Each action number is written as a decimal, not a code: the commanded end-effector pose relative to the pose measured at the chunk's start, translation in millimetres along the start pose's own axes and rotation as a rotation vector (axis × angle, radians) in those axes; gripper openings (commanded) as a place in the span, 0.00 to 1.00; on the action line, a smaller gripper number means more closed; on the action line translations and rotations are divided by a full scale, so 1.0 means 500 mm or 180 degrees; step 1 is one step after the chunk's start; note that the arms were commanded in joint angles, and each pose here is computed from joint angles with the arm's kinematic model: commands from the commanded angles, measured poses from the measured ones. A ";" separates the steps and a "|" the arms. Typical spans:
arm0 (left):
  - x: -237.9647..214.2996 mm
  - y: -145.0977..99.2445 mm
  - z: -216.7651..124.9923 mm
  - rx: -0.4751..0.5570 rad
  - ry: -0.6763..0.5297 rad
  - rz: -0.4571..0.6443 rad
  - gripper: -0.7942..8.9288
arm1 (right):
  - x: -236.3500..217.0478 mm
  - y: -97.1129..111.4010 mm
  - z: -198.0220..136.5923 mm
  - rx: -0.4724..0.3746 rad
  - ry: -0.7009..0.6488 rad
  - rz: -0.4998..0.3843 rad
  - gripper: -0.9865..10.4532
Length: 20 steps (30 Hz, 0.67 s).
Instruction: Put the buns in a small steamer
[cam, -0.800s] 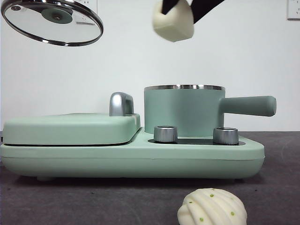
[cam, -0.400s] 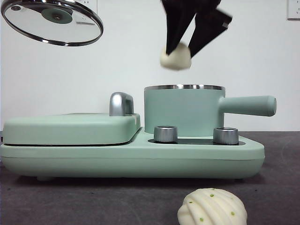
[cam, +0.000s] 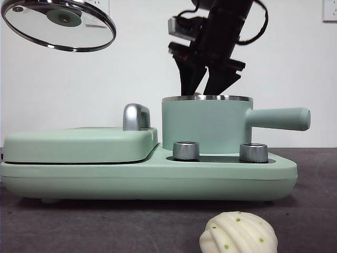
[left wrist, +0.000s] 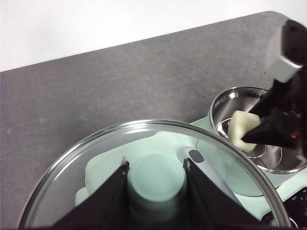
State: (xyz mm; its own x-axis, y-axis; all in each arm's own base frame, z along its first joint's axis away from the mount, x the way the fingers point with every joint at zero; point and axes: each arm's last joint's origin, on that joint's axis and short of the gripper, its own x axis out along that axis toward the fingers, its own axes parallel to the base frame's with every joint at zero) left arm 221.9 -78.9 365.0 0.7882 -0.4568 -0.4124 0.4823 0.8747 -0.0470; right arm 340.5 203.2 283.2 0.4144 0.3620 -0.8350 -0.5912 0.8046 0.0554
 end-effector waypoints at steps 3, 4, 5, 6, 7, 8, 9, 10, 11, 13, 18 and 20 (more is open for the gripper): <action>-0.005 -0.001 0.017 0.0079 -0.0161 -0.0007 0.09 | 0.037 -0.008 0.014 -0.0042 -0.0059 -0.0006 0.29; -0.005 -0.001 0.017 0.0088 -0.0161 -0.0007 0.09 | 0.041 -0.008 0.013 -0.0040 -0.0040 -0.0004 0.29; -0.005 -0.001 0.017 0.0090 -0.0161 -0.0007 0.09 | 0.046 -0.009 0.012 -0.0038 -0.0020 -0.0003 0.29; -0.005 -0.001 0.018 0.0092 -0.0162 -0.0007 0.09 | 0.048 -0.009 0.011 -0.0034 0.0000 -0.0002 0.30; -0.005 -0.001 0.018 0.0103 -0.0163 -0.0007 0.09 | 0.050 -0.009 0.010 -0.0032 0.0019 -0.0001 0.31; -0.005 -0.001 0.018 0.0115 -0.0163 -0.0006 0.09 | 0.050 -0.009 0.010 -0.0032 0.0019 -0.0001 0.35; -0.005 -0.001 0.018 0.0115 -0.0162 -0.0006 0.09 | 0.050 -0.009 0.011 -0.0036 -0.0002 -0.0001 0.41; -0.005 -0.001 0.018 0.0115 -0.0162 -0.0006 0.09 | 0.049 -0.008 0.013 -0.0042 -0.0033 -0.0001 0.45; -0.005 -0.001 0.018 0.0115 -0.0162 -0.0006 0.09 | 0.043 -0.007 0.016 -0.0046 -0.0067 -0.0004 0.47; -0.005 -0.001 0.018 0.0115 -0.0162 -0.0006 0.09 | 0.016 -0.006 0.025 -0.0056 -0.0163 -0.0012 0.47; -0.005 -0.001 0.018 0.0115 -0.0163 -0.0006 0.09 | -0.113 0.016 0.017 -0.0053 -0.0345 -0.0002 0.46; -0.005 -0.001 0.018 0.0116 -0.0163 -0.0006 0.09 | -0.148 0.030 0.004 -0.0093 -0.0387 0.0025 0.46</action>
State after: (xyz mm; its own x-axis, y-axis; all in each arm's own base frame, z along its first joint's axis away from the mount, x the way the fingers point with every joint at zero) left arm 222.0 -79.0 365.3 0.7897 -0.4573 -0.4090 0.4865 0.8729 -0.0366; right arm 298.4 182.4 355.2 0.5125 0.4277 -0.7446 -0.6054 0.7949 0.0400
